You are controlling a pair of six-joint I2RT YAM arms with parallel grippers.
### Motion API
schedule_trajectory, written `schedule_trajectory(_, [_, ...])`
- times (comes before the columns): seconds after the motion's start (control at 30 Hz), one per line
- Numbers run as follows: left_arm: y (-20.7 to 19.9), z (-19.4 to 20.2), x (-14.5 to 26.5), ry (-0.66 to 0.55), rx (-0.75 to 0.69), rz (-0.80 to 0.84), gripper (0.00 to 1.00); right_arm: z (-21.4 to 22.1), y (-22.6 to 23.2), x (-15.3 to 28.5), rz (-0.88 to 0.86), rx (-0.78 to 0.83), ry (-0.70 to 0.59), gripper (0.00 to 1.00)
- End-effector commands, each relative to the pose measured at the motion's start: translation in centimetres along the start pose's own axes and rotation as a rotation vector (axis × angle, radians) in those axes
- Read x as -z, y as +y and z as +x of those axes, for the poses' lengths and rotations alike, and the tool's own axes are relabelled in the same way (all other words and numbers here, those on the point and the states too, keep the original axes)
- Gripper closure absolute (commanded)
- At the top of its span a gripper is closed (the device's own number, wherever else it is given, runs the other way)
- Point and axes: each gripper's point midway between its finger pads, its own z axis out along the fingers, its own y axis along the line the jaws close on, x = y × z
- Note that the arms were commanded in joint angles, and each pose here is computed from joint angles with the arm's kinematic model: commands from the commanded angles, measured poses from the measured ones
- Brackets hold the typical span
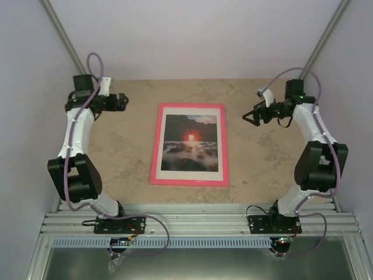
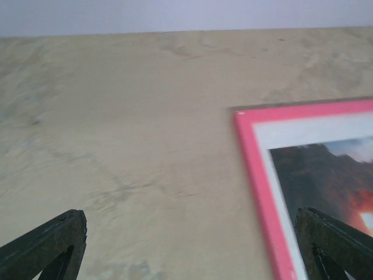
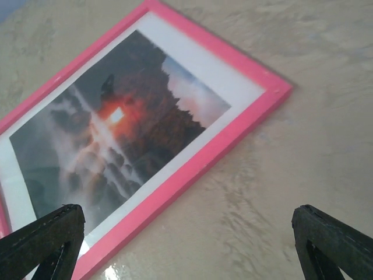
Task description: Put the photo into the frame
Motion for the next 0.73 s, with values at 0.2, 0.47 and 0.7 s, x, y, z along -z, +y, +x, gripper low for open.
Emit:
schedule_trajectory(0.2, [7.8,4.6,1.1,0.120,0.197,-0.101,0.01,3.1,-2.3,5.8,0.114,-0.178,-0.131,0.02])
schedule_trajectory(0.47, [7.3,10.9,0.4,0.177,0.202,-0.148,0.01,8.0,-1.1,4.8,0.152,-0.258,-0.125,0.02])
schedule_trajectory(0.7, [6.9,12.0,0.7,0.144,0.243,-0.166,0.01,8.8,-0.3,4.8,0.167,-0.250,-0.125,0.02])
